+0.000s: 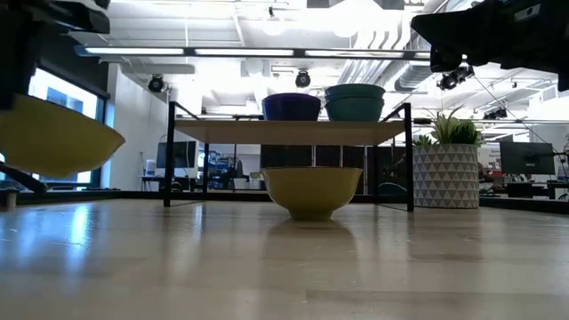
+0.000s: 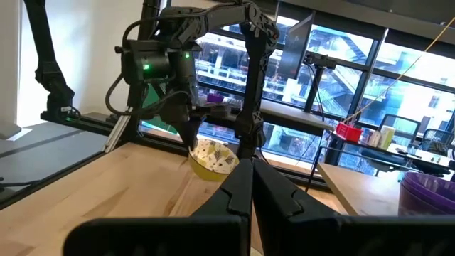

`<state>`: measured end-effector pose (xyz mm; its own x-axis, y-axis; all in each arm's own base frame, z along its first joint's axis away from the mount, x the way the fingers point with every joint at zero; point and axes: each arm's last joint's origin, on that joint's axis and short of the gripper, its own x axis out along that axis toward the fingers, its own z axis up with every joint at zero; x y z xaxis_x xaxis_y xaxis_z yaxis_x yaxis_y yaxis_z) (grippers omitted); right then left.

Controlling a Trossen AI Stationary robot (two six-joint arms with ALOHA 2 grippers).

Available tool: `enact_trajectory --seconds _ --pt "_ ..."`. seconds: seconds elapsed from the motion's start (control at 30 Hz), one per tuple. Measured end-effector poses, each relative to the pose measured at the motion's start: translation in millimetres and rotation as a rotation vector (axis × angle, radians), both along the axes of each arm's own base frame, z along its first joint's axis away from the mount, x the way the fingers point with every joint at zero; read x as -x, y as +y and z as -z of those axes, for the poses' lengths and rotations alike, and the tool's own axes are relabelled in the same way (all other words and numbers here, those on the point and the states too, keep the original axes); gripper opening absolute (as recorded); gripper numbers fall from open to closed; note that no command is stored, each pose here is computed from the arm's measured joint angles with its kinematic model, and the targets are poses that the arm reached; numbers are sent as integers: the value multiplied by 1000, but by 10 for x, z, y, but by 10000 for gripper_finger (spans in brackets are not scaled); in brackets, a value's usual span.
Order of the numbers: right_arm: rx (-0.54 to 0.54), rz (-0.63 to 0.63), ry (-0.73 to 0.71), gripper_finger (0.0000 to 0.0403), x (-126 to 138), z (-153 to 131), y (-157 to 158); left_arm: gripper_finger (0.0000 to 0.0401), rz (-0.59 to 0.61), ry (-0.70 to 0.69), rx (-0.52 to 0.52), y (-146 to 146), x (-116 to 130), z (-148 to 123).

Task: Pick & Place Mini bowls
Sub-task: Put the top yellow patterned bowl on the shelf

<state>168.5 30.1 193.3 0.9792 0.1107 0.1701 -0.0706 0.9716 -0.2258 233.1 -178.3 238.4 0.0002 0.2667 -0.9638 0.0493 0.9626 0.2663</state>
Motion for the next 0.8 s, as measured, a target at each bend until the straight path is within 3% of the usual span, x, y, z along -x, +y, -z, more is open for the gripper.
enact_trajectory --seconds 0.27,0.6,0.8 --pt "0 -3 0 0 0 0 1 2 86 -30 -12 97 -110 -50" --pt "0 -3 -3 0 1 -3 1 1 216 -224 -116 446 -166 -797" --pt "-1 -4 -3 0 1 -3 1 1 295 -239 -187 790 -292 -1192"
